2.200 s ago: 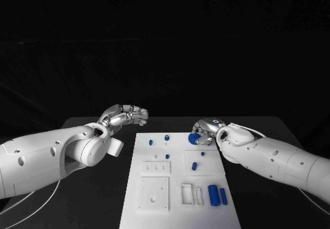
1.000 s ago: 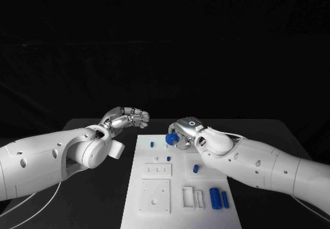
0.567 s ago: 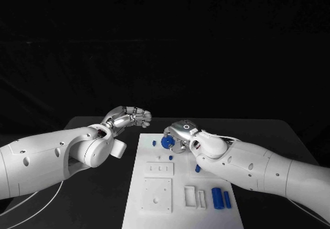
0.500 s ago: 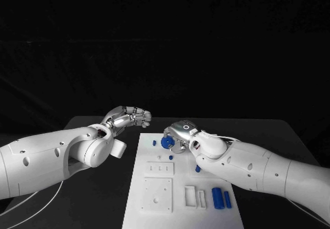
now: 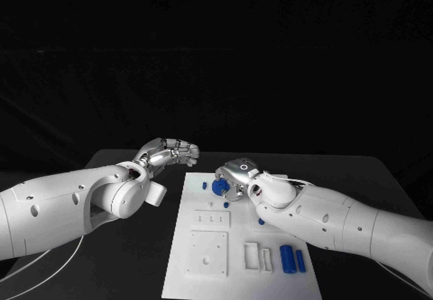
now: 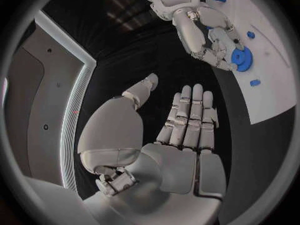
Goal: Assemble the parts on the task board
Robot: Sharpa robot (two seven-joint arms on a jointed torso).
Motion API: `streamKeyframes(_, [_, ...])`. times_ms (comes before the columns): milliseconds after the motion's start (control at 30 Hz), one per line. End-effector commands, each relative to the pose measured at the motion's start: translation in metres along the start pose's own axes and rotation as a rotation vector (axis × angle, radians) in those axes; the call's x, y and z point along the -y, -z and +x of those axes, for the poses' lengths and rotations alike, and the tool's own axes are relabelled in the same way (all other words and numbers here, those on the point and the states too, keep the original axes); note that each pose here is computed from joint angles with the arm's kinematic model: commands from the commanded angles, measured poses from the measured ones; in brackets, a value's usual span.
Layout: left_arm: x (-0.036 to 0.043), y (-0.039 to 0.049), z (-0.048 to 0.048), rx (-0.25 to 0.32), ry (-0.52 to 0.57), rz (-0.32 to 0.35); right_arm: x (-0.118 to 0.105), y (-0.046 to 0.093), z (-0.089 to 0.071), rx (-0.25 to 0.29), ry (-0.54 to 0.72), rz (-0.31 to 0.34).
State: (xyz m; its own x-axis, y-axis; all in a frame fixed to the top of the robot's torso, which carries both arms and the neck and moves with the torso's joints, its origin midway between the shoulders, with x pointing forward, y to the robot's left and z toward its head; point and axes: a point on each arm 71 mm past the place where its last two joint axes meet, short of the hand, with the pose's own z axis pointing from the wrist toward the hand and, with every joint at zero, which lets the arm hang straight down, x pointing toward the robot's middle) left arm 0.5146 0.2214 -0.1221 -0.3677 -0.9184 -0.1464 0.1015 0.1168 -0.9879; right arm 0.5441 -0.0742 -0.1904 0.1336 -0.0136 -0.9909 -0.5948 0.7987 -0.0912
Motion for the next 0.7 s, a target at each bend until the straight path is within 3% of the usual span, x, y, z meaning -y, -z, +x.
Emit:
streamKeyframes(33, [0.002, -0.0004, 0.0026, -0.005, -0.002, 0.01, -0.0016, -0.0006, 0.0016, -0.015, 0.016, -0.008])
streamKeyframes(700, [0.0045, -0.0013, 0.0039, -0.008, -0.002, 0.014, 0.0067, -0.0022, 0.0085, -0.042, 0.005, 0.019])
